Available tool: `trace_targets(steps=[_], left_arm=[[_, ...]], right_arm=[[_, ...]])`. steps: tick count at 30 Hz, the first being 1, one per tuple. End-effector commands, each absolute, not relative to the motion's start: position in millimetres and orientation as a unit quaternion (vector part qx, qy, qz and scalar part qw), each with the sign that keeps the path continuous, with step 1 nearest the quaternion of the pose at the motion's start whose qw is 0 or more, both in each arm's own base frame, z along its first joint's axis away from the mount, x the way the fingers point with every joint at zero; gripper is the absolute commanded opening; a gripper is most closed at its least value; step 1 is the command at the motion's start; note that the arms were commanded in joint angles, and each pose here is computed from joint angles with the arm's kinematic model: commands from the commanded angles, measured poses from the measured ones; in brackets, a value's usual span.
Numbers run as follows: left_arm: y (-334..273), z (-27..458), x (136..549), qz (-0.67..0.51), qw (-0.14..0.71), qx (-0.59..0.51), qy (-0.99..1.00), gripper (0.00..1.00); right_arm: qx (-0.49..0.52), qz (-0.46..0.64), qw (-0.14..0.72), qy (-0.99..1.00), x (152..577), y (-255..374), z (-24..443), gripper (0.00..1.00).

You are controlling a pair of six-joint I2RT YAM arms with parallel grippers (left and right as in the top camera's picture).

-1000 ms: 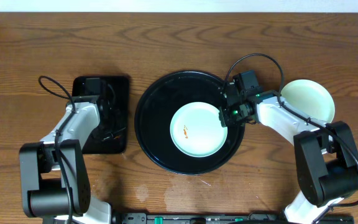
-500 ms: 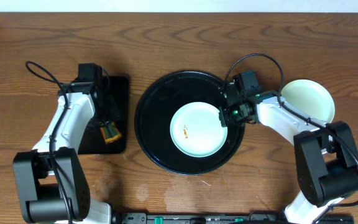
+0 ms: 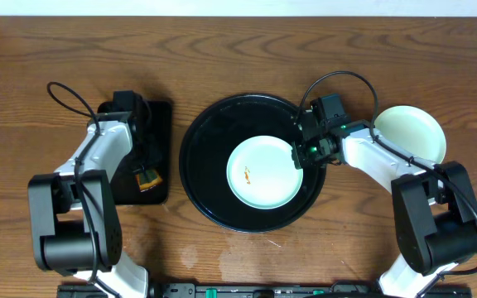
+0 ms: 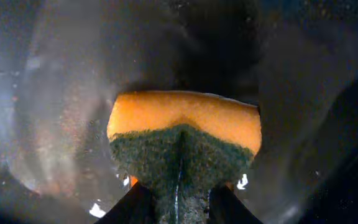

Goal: Clean dirty plates on tray and stack at the side
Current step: 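Grasp the sponge from the small tray with the left gripper, then scrub the green plate with the sponge in the left gripper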

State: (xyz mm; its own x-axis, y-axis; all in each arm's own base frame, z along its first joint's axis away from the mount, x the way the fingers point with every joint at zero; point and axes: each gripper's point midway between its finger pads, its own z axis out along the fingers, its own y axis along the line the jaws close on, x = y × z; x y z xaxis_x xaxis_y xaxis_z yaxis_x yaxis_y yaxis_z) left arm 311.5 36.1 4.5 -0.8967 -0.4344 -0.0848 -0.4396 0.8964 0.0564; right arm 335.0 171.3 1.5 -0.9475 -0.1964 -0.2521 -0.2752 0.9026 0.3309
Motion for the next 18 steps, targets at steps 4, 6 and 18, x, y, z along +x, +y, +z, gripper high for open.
trace_targets(steps=[4,6,18], left_arm=[[23.2,-5.2,313.0,-0.003,0.025,-0.193,0.981,0.07],[17.7,3.4,315.3,-0.019,0.022,-0.182,0.983,0.07],[-38.1,116.8,335.1,-0.117,0.097,-0.128,0.98,0.08]], right_arm=[[-0.091,0.134,0.091,0.983,333.7,150.6,-20.7,0.01],[-0.091,0.134,0.091,0.983,333.4,150.5,-20.7,0.01],[-0.077,0.134,0.087,0.984,332.7,150.0,-21.0,0.01]])
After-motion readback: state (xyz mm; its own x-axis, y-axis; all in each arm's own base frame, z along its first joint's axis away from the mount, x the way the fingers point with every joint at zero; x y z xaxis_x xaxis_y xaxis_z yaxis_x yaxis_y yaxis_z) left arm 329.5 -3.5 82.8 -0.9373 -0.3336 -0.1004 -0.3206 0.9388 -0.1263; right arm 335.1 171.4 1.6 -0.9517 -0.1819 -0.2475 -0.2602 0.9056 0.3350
